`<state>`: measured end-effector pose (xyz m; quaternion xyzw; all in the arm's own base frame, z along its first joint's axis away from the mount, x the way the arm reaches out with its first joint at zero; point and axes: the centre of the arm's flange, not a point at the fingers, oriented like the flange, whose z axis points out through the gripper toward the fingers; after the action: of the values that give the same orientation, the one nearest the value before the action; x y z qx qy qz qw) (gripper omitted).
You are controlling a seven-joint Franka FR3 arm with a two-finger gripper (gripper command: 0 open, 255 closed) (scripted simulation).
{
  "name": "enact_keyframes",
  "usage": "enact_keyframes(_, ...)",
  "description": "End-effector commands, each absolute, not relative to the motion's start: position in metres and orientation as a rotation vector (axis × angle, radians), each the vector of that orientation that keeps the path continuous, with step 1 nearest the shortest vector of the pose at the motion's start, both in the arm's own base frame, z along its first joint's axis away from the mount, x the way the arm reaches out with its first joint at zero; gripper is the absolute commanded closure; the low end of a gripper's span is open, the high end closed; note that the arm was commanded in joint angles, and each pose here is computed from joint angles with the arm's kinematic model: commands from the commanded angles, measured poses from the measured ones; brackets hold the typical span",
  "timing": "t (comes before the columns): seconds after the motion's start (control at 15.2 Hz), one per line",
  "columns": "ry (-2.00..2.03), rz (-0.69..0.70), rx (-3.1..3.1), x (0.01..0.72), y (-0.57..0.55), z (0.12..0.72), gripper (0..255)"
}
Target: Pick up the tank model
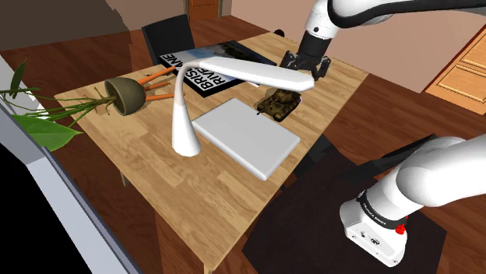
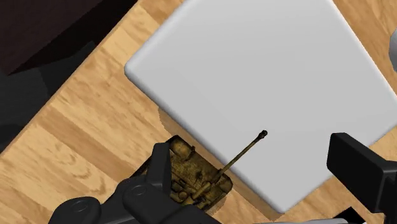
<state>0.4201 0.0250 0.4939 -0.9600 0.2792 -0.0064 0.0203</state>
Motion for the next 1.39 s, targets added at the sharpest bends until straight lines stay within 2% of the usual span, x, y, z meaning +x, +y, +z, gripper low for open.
enact_keyframes(0.0, 1.014, -0.018, -2.942, 0.443, 0.019, 0.475, 0)
enact_keyframes(0.99, 2.009, 0.01, -2.492, 0.562, -0.072, 0.349, 0)
enact_keyframes(1.32, 2.037, 0.011, -2.472, 0.565, -0.076, 0.324, 0)
